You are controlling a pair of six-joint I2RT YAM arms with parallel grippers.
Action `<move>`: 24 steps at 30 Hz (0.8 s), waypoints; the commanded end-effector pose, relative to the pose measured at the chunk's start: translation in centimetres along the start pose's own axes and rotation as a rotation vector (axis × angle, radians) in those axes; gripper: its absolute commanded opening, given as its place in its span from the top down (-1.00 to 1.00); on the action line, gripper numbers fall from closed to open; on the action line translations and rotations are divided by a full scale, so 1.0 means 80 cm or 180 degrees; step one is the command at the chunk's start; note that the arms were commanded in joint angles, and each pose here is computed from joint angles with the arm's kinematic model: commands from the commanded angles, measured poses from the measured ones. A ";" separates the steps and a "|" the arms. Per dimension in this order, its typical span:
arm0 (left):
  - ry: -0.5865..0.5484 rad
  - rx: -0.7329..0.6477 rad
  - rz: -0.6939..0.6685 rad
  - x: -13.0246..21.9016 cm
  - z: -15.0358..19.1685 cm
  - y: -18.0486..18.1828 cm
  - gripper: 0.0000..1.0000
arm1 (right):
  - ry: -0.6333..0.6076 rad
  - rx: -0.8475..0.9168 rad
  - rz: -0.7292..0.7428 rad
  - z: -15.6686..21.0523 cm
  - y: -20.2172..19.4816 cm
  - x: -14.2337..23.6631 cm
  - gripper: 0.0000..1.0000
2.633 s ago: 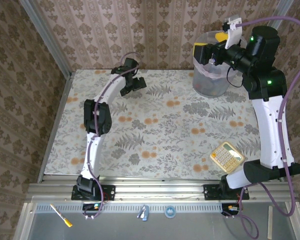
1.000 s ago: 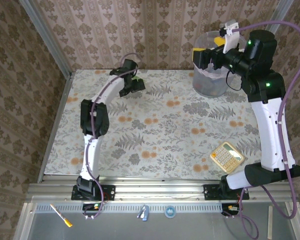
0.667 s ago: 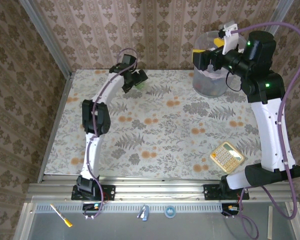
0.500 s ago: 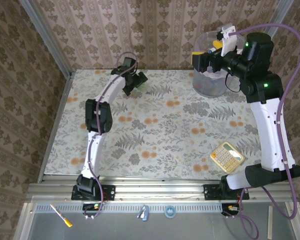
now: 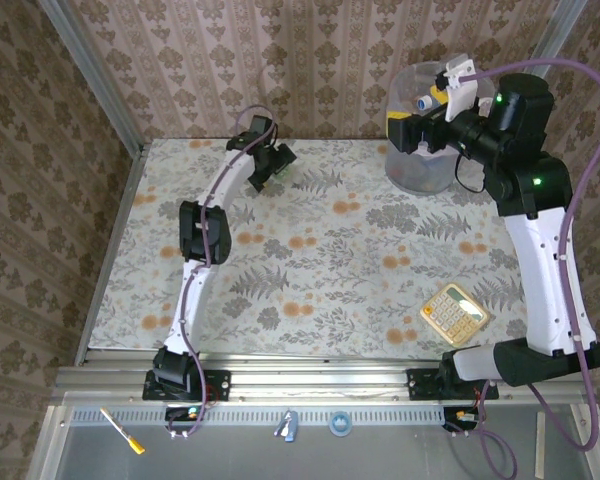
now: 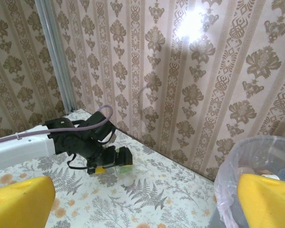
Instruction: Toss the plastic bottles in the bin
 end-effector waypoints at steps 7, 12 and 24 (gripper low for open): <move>-0.0004 -0.0231 -0.0390 -0.011 -0.015 0.042 -0.99 | -0.0120 0.0161 -0.0118 -0.007 0.008 -0.004 -1.00; 0.0020 -0.0363 -0.0612 -0.009 -0.015 0.062 -0.99 | -0.0141 0.0191 -0.0161 -0.008 0.009 -0.009 -1.00; 0.0229 -0.0850 -0.1081 0.027 -0.017 0.111 -0.62 | -0.0168 0.0155 -0.0230 -0.006 0.011 -0.015 -1.00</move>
Point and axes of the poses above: each hand's point on the last joint's axis, 136 mm out from that joint toward the fingers, its own x axis back along the fingers, its own y axis along the line the jaws close on, z = x × y, the point moved 1 cm from there along x, back along the fingers, and after that the axes turned 7 degrees about x, right-handed, at the moved point
